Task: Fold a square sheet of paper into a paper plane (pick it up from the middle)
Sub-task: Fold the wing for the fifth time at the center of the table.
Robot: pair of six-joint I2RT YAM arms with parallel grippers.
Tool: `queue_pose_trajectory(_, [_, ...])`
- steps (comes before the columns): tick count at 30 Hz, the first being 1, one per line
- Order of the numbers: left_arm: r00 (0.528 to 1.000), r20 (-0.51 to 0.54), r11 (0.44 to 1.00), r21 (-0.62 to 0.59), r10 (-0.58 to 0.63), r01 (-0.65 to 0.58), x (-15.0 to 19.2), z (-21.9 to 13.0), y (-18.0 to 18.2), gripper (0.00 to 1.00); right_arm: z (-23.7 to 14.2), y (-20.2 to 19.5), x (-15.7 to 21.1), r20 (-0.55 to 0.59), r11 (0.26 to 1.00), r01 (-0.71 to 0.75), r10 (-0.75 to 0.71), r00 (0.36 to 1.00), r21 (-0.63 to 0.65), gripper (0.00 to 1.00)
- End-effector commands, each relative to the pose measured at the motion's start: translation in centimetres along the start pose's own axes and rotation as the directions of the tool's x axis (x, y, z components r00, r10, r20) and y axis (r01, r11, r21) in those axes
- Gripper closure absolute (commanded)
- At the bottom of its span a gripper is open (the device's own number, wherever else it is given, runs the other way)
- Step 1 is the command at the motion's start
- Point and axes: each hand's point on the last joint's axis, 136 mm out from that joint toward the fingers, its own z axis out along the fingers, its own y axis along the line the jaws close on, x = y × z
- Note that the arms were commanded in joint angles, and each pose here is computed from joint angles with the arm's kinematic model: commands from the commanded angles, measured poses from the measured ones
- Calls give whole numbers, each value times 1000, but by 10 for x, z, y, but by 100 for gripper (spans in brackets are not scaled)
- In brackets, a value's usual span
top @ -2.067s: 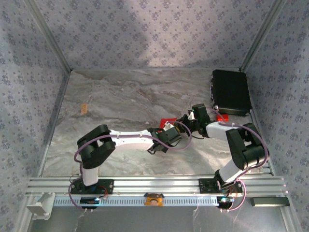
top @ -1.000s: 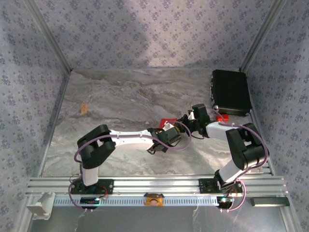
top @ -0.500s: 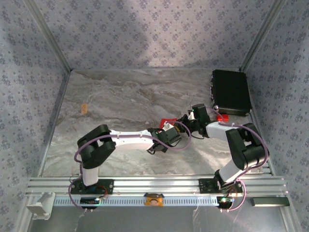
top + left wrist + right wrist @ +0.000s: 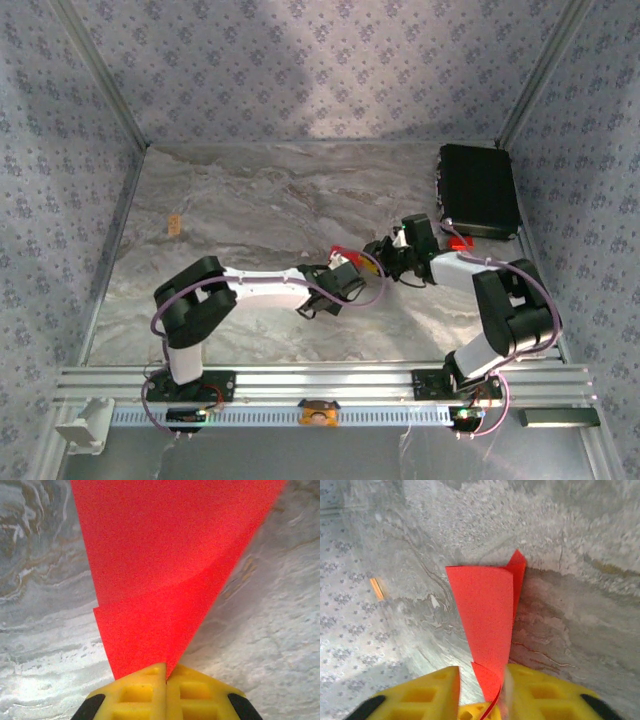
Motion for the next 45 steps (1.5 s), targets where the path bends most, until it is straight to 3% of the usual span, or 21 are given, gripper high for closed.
queue_pose_trajectory(1, [996,36,988,135,-77,71,-15,-14,-11,100,-16,6,-7,38,999,48,-48,998,14,61])
queue_pose_trajectory(11, [985,-13,917,365,-171,164,-21,-14,-20,100,-29,6,-11,72,998,64,-66,995,24,59])
queue_pose_trajectory(24, [956,-69,817,504,-285,280,-21,-9,-16,100,-25,5,-9,69,998,67,-68,995,13,59])
queue_pose_trajectory(33, [951,-91,759,582,-296,292,-25,-11,-23,100,-13,7,-3,39,996,87,-87,995,-5,64])
queue_pose_trajectory(39, [945,-126,726,612,-302,314,-25,-6,-27,100,-7,17,-2,74,982,187,-185,980,-18,70])
queue_pose_trajectory(45, [933,-161,684,642,-321,346,-24,1,-28,100,-12,21,-4,210,942,334,-331,920,25,74])
